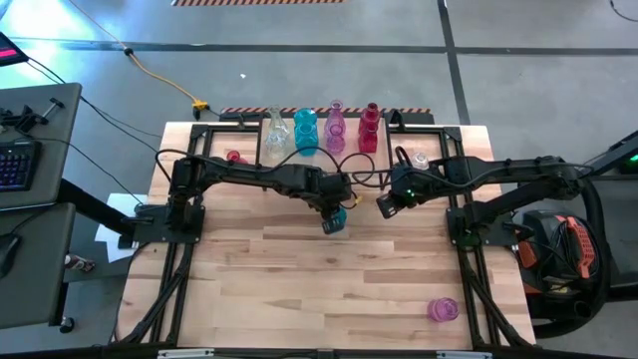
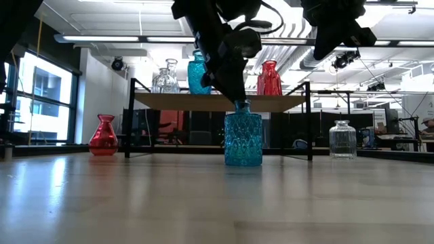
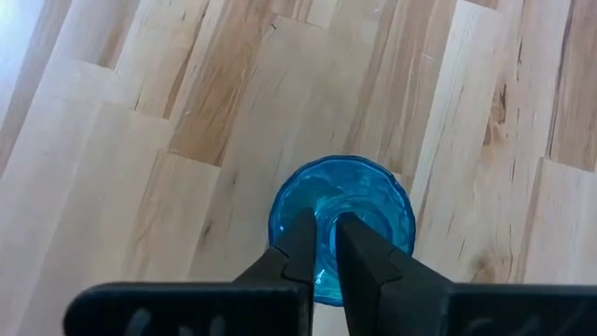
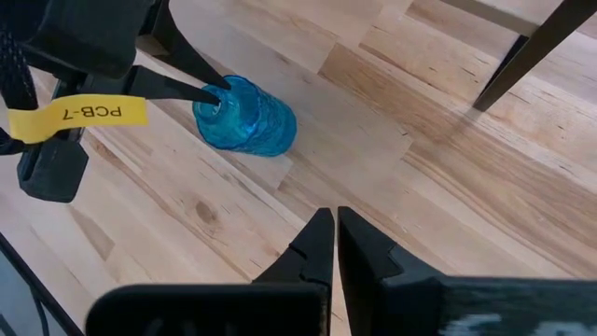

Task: Sort vases onto shelf
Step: Put the blue flower vase on the shelf aligned with the other blue flower vases

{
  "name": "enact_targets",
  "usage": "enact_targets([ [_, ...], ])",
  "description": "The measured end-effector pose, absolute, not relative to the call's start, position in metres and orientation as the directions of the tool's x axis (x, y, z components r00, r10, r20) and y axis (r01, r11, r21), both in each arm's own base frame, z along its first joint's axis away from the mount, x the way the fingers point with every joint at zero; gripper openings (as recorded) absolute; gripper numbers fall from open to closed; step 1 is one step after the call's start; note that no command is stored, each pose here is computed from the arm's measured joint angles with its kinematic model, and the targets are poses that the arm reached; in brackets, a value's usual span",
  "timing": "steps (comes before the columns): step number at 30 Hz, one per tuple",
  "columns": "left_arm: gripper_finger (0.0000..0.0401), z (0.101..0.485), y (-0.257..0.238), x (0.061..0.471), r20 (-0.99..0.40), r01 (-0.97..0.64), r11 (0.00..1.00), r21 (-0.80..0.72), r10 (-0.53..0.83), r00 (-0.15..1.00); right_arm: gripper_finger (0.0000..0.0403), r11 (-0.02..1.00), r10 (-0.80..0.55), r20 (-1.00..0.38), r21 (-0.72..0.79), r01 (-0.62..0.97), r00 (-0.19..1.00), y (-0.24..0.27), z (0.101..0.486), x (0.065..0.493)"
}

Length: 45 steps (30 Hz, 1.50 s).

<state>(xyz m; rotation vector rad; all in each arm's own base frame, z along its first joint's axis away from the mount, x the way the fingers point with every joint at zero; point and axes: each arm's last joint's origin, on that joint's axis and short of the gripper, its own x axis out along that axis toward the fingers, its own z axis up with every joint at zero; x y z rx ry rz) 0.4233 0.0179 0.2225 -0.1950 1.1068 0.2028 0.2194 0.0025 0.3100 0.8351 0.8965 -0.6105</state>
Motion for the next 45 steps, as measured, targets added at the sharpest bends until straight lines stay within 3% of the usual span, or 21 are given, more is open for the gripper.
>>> enact_targets([
  [28,0.0009,0.245,0.013,0.399,-0.933,-0.213,0.971,-0.113,-0.031,0.357,0.0,0.543,-0.131,-0.856,0.361,0.759,0.5,0.002,0.31,0.22],
  [45,0.0013,0.324,0.024,0.345,-0.891,-0.234,0.963,-0.137,-0.017,0.453,0.0,0.545,-0.135,-0.854,0.36,0.757,0.503,0.002,0.31,0.22],
])
